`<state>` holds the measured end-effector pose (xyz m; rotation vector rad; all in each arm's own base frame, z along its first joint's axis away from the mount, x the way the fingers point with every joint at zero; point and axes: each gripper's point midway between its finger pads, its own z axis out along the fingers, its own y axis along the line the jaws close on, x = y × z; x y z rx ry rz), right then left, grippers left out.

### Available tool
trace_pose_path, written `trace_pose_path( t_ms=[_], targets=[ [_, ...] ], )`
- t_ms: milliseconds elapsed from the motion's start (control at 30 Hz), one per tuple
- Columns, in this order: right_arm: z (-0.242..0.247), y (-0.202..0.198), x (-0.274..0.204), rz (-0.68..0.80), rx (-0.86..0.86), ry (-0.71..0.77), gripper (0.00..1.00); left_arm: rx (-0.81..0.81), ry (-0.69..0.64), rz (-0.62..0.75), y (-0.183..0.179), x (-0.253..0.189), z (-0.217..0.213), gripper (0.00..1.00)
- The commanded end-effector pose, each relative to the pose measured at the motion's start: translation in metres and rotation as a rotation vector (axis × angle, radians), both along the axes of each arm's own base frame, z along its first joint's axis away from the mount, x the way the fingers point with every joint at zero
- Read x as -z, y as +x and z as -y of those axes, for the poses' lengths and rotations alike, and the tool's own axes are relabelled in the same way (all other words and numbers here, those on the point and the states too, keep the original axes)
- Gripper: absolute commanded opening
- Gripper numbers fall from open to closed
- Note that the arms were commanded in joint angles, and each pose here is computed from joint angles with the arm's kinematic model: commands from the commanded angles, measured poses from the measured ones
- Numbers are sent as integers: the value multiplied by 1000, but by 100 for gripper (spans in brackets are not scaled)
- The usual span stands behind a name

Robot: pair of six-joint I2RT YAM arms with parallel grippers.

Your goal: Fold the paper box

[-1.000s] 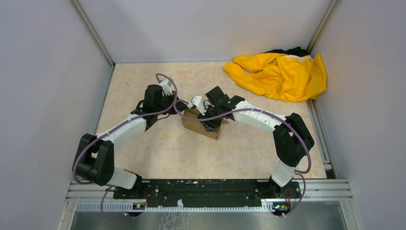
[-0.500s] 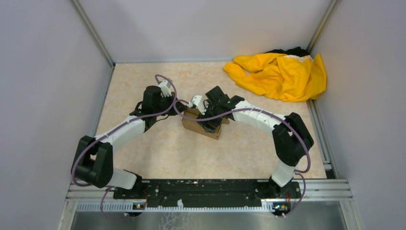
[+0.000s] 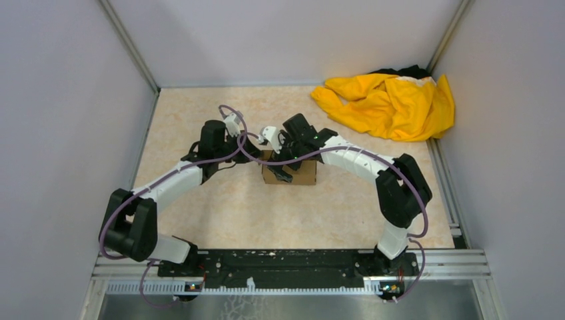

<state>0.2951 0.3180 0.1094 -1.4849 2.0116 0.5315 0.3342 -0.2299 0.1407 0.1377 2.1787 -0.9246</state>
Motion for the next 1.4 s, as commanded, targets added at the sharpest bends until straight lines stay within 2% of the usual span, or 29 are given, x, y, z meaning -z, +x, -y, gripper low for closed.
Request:
trace_pose_path(
  t_ms=[0, 300, 400, 533, 800, 967, 1067, 1367],
  targets=[
    [-17, 6, -13, 31, -53, 40, 98, 36, 2, -52, -13, 10, 3, 6],
    [-7, 3, 11, 18, -55, -46, 96, 37, 1, -42, -10, 7, 4, 6],
    [-4, 4, 16, 21, -45, -63, 91, 38, 0, -38, -8, 5, 5, 6],
    [-2, 7, 22, 19, -37, -87, 80, 42, -9, -31, -5, 0, 7, 6],
    [-4, 12, 25, 19, -26, -96, 72, 31, -26, -55, -3, -4, 10, 7],
    [-8, 15, 26, 22, -13, -96, 71, 0, -20, -59, 2, -9, 8, 6],
    [-9, 16, 28, 21, -7, -103, 71, -14, -26, -56, 6, -13, 9, 10],
    [-12, 22, 24, 37, 41, -95, 71, -65, -9, -114, 4, -2, 6, 11]
  ],
)
